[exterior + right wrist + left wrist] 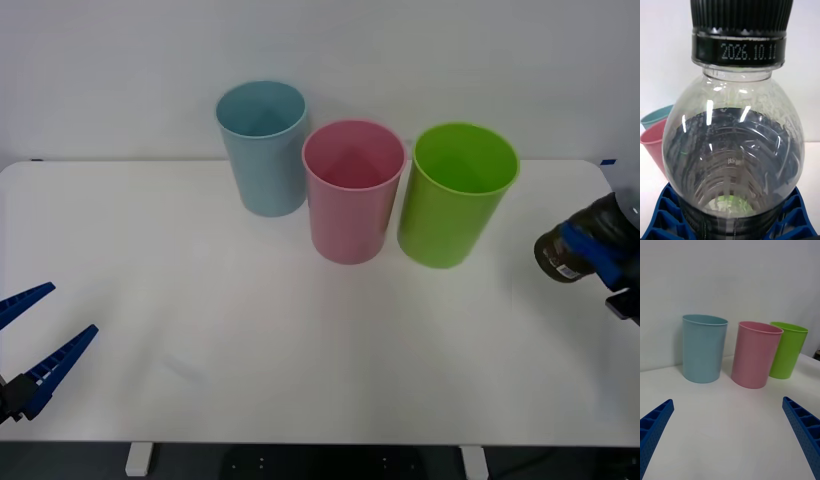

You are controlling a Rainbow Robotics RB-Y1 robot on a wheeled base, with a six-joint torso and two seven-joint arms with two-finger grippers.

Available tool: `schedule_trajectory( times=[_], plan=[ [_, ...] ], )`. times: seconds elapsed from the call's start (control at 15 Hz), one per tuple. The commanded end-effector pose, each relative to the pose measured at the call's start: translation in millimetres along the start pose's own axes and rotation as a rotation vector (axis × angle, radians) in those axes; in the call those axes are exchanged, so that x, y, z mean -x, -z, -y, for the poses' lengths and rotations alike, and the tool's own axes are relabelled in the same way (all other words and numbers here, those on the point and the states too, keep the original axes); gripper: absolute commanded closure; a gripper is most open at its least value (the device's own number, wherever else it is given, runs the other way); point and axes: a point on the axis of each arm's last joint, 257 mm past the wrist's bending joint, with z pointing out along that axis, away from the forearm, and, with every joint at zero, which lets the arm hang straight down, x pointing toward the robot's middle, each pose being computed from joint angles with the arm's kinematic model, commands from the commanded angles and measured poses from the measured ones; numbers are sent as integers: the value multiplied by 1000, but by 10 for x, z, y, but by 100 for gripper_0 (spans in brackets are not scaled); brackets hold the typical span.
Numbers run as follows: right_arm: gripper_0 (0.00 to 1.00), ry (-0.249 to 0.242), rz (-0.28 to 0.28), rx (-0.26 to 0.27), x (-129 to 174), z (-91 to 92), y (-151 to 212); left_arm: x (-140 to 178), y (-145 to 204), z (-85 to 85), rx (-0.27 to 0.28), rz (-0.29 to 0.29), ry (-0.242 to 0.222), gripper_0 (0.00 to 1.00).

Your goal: Grasp the object on the table and drop it into the matching bin: aluminum can to the light blue bin, PET bottle to the pink bin.

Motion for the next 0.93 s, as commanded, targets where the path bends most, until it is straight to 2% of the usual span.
schedule_trajectory(
  times=[0.07, 0.53, 0.67, 0.93],
  plan=[
    [100, -40, 23, 72, 243, -258, -55, 0, 0, 0, 0, 0, 0, 0],
    [100, 31, 56, 264, 659, -824, -463, 0, 0, 0, 0, 0, 0, 0],
    [100, 58, 43, 316, 683, -953, -626, 0, 0, 0, 0, 0, 0, 0],
    [100, 101, 21, 377, 712, -1016, -943, 0, 0, 0, 0, 0, 0, 0]
  ],
)
